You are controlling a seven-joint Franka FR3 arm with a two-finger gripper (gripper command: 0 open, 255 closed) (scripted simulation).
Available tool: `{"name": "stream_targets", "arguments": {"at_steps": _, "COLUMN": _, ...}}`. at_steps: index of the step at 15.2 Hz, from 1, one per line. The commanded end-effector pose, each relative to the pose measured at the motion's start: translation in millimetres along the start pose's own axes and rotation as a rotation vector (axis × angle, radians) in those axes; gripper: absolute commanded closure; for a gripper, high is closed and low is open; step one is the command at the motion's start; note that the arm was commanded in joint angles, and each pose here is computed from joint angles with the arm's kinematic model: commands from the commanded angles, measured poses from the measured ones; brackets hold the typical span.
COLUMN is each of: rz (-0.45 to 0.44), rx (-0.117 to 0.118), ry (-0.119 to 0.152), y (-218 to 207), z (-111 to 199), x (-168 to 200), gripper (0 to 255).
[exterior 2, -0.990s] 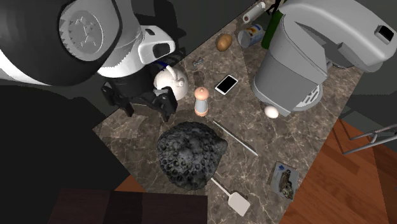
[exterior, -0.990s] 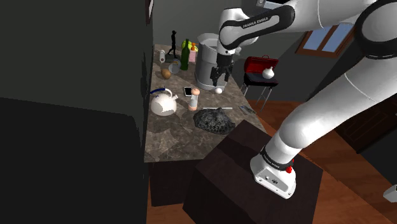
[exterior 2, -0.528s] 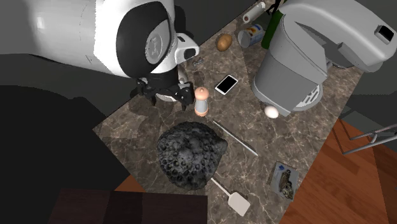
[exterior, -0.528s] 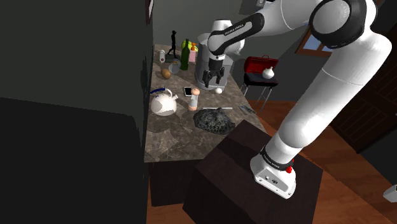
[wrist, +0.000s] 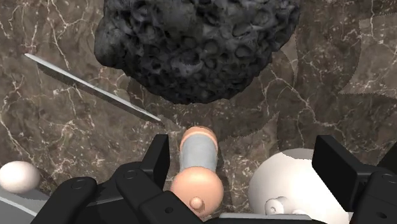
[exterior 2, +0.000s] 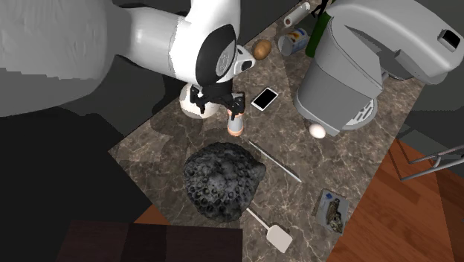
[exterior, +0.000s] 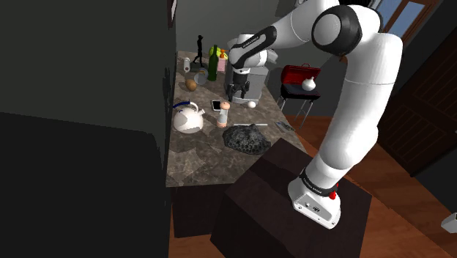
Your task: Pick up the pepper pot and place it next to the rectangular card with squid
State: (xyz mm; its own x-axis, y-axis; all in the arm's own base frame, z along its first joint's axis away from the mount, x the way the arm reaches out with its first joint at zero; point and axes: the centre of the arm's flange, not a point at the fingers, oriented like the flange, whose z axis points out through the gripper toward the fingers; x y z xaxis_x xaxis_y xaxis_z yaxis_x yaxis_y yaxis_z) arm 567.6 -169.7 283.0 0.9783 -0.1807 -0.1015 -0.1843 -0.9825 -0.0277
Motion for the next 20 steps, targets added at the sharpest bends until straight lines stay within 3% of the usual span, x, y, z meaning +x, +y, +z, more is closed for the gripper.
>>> {"name": "stream_targets", "arguments": {"at_steps": 1, "rz": 0.007, "rx": 0.01, "ry": 0.004, "y": 8.4, "z": 16.2, "x": 21.2, "gripper": 0}}
{"name": "stream_targets", "arguments": {"at_steps": 9, "rz": 0.035, "rx": 0.05, "ry": 0.019, "y": 42.9, "z": 73.4, "x": 103.1, "gripper": 0}}
{"name": "stream_targets", "arguments": {"at_steps": 20, "rz": 0.037, "rx": 0.052, "ry": 0.02, "y": 42.7, "z": 116.5, "x": 108.4, "gripper": 0}}
